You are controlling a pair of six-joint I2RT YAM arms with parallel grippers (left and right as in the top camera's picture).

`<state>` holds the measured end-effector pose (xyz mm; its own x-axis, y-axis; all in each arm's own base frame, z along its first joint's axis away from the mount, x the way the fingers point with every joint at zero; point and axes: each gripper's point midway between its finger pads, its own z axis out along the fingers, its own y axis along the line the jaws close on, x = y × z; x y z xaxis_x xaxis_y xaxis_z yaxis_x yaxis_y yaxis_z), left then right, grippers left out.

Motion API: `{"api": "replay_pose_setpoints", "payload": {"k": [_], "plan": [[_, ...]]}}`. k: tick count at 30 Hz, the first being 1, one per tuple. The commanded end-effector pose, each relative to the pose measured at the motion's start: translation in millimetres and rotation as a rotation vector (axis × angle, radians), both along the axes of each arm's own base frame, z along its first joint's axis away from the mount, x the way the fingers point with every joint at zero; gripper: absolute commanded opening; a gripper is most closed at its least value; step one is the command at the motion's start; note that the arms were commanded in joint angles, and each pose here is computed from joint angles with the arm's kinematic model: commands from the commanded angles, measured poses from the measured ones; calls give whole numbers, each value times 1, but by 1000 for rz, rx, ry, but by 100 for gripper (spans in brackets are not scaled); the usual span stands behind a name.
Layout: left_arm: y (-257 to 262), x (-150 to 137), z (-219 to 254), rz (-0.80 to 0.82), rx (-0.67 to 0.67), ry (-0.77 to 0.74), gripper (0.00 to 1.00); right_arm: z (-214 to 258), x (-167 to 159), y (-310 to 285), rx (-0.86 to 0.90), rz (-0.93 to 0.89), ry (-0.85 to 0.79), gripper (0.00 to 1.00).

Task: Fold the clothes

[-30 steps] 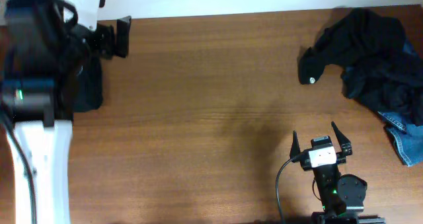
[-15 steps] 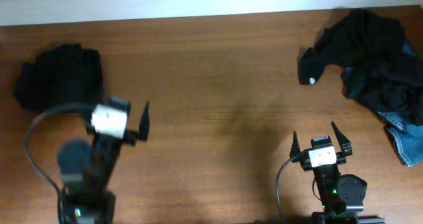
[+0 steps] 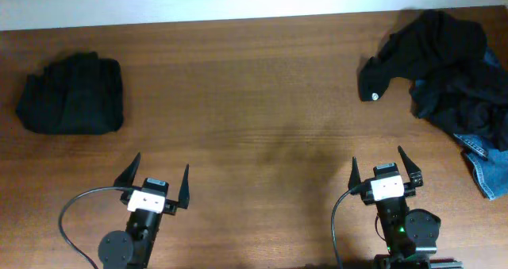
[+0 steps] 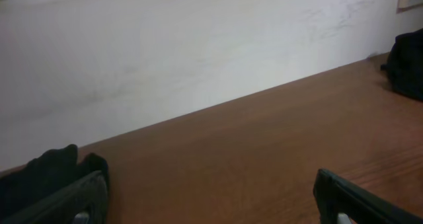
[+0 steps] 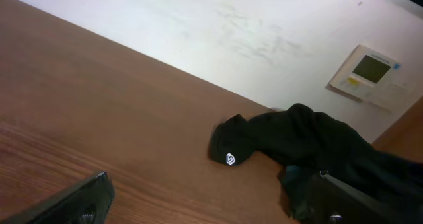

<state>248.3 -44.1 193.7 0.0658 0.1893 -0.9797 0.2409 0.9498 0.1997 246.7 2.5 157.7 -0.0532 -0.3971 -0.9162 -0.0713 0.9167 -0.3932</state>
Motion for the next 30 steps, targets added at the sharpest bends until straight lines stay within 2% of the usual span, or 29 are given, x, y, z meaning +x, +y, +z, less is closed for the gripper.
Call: {"api": "replay_pose_setpoints", "payload": {"k": [1, 12, 16, 30], "plan": [[-1, -3, -4, -7, -17, -16, 99, -3, 0, 0, 15, -5, 9, 99], [20, -3, -15, 120, -18, 8, 99, -3, 0, 0, 15, -5, 9, 99], [28, -3, -30, 166, -12, 70, 99, -3, 0, 0, 15, -5, 9, 99], [29, -3, -36, 169, -10, 93, 99, -3, 0, 0, 15, -5, 9, 99]]}}
